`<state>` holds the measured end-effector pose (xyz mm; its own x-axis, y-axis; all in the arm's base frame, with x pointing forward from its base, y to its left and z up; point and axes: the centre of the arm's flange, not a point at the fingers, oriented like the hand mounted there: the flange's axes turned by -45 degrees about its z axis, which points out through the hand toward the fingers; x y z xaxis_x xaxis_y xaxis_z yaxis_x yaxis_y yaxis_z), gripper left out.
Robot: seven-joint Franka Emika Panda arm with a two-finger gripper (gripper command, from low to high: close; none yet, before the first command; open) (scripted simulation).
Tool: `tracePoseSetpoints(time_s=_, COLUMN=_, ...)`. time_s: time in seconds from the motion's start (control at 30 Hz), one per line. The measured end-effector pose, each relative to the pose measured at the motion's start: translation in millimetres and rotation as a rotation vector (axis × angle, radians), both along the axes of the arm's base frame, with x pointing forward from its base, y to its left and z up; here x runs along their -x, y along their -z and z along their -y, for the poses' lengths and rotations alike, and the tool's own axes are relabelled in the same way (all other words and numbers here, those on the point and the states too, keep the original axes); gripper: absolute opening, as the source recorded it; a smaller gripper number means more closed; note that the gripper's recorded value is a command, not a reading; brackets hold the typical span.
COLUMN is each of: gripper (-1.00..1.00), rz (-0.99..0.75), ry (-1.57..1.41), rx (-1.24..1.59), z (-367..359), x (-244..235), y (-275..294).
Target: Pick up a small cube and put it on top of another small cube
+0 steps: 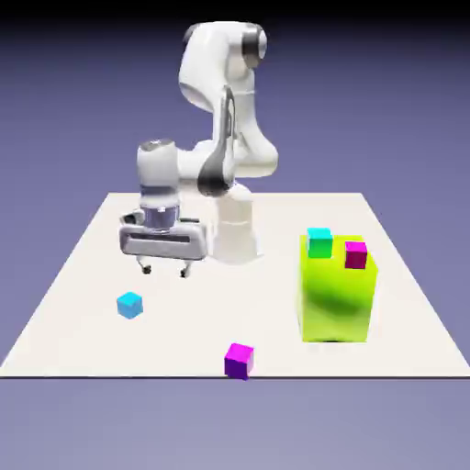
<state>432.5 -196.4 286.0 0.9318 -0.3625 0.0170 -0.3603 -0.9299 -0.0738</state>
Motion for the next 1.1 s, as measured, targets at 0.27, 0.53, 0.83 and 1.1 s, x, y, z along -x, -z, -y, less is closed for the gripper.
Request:
tracePoseSetpoints(time_s=0.27, gripper=0.0, rz=-0.328, ry=0.189, rx=-0.122, z=95, x=43, y=81)
tracePoseSetpoints(time_s=0.53, gripper=0.0, rz=-0.448, ry=0.266, rx=-0.17, z=118, x=84, y=162)
tracePoseSetpoints(time_s=0.83, gripper=-1.0, rz=-0.427, ry=-0.057, rx=-0.169, z=59, x=18, y=82)
tracePoseSetpoints(time_s=1.1, gripper=-1.0, rz=-0.375, ry=-1.113, rx=-0.03, z=-205, x=-44, y=-24)
